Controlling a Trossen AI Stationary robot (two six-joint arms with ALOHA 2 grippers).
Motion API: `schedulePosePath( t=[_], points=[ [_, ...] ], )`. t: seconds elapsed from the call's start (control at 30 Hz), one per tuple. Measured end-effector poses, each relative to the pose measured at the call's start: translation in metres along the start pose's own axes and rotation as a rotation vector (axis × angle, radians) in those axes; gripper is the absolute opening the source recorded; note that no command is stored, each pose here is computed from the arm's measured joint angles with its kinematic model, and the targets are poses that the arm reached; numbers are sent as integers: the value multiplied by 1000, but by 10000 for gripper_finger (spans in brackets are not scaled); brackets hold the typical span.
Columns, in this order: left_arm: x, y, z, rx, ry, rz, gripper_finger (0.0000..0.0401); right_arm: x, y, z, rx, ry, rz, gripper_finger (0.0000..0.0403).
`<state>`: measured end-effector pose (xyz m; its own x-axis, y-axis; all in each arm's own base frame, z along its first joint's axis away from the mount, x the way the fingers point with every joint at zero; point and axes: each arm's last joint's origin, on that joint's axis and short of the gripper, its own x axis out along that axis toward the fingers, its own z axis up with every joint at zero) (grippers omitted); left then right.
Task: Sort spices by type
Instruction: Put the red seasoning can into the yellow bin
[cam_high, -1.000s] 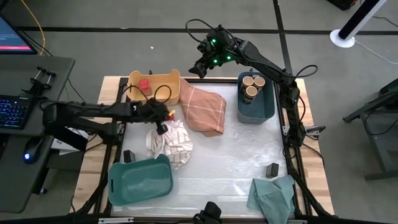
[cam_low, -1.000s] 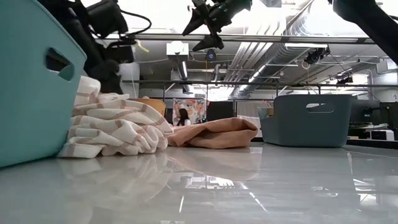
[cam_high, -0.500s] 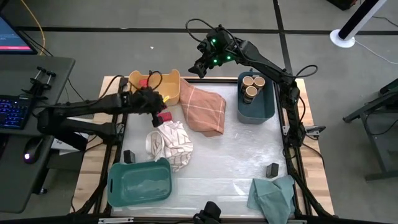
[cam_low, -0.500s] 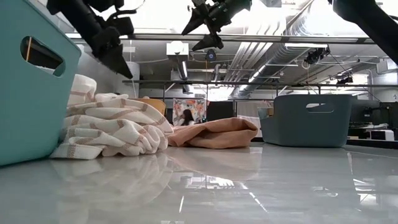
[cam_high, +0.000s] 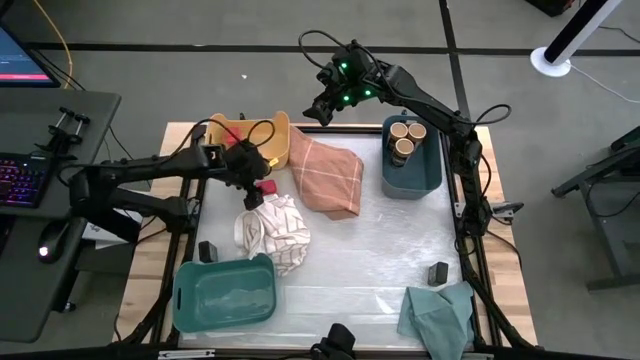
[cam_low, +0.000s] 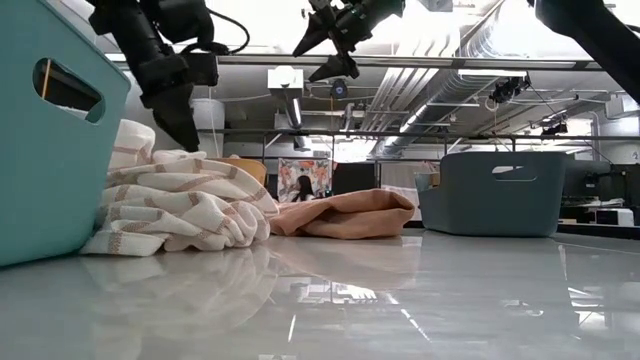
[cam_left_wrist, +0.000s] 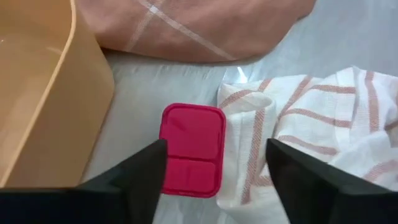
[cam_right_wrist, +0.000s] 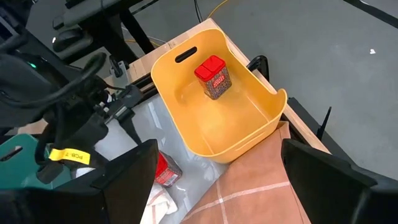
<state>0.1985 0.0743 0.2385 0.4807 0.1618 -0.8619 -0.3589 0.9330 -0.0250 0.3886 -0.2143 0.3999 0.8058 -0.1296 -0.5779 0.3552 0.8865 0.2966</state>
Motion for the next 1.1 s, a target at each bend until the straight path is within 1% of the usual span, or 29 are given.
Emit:
schedulePosePath(
  t=[0.1,0.23,0.3,0.43,0.73,0.83,0.93,1.1],
  points=[
    [6,1,1,31,20,7,296,0,0,0,-6,0,0,336],
    [16,1,1,75,63,9,321,0,0,0,-7,0,0,336],
    [21,1,1,106,84,15,324,0,0,0,-7,0,0,336],
    [32,3,1,141,134,76,325,0,0,0,-15,0,0,336],
    [56,4,-1,150,235,93,322,0,0,0,-18,0,0,336],
    [59,5,-1,153,248,113,309,0,0,0,-18,0,0,336],
    [57,5,-1,154,235,116,277,0,0,0,-18,1,0,336],
    [38,5,7,149,171,121,177,0,0,0,-25,1,0,336]
  ],
)
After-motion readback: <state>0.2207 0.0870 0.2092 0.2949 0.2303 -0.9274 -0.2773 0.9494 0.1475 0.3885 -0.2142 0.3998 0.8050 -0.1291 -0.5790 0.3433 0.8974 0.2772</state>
